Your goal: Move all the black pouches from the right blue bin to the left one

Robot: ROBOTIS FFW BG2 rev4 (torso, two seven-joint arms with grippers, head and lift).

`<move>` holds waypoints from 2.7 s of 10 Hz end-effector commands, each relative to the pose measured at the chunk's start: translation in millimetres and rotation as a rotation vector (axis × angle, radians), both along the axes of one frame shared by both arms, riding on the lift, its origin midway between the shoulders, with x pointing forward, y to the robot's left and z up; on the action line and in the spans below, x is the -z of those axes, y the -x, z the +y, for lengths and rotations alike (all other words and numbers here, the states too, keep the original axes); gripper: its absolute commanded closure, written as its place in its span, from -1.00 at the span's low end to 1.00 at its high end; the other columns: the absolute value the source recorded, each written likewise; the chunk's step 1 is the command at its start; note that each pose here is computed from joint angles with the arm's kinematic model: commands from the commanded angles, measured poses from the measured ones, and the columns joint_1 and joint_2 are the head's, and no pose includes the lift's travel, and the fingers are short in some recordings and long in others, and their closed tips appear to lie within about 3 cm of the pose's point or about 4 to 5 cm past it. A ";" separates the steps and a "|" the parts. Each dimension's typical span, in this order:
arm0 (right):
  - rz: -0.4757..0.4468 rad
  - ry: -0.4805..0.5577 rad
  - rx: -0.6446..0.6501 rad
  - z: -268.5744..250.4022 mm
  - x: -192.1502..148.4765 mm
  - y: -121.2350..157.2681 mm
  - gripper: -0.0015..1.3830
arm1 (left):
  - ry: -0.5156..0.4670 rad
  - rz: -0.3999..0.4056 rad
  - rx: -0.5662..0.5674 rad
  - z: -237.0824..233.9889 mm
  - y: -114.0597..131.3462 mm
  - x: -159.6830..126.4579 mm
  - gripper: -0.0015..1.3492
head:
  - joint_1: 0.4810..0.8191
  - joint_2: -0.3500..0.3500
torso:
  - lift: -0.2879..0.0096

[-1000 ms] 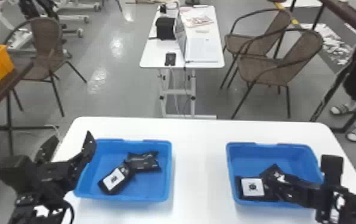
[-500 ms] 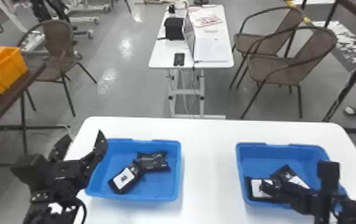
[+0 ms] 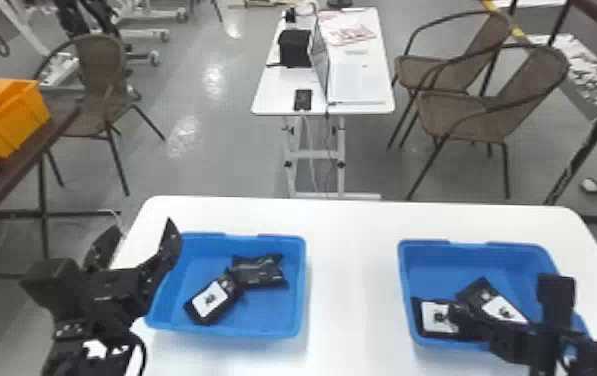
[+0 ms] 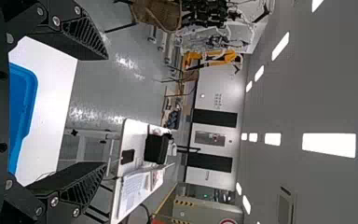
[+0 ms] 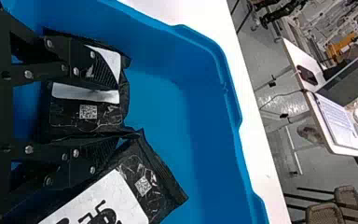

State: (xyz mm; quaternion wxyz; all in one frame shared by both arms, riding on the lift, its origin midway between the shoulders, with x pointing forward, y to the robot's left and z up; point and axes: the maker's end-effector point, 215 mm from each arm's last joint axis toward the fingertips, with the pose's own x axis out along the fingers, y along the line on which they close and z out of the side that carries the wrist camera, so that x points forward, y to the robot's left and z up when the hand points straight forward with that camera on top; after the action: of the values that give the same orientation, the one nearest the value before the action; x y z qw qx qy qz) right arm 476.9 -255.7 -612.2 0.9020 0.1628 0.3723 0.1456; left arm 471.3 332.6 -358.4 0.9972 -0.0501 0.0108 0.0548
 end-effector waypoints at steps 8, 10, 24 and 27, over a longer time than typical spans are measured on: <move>-0.221 -0.103 0.003 6.2 -140.4 -31.1 0.81 | 0.029 -0.017 0.004 -8.2 -3.2 -6.2 -0.65 | 0.27 0.23 | 1.00; -0.296 -0.269 -0.127 64.1 -185.4 -58.1 0.81 | 0.051 -0.025 0.015 -15.0 -9.2 -13.5 -0.65 | 0.27 0.24 | 1.00; -0.437 -0.603 -0.610 270.9 -272.7 -95.9 0.81 | 0.547 0.175 0.575 -206.8 -45.8 -39.3 -0.65 | 0.27 0.42 | 1.00; -0.440 -0.619 -0.630 283.8 -276.3 -93.6 0.81 | 0.522 0.207 0.617 -217.7 -48.2 -38.5 0.09 | 0.27 0.39 | 1.00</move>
State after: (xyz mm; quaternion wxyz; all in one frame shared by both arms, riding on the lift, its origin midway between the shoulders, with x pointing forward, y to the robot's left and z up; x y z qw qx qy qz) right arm 571.3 25.3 -335.9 0.7818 0.2679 0.1429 0.5446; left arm 519.3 115.4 -318.8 0.9140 -0.2921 0.1370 -0.2461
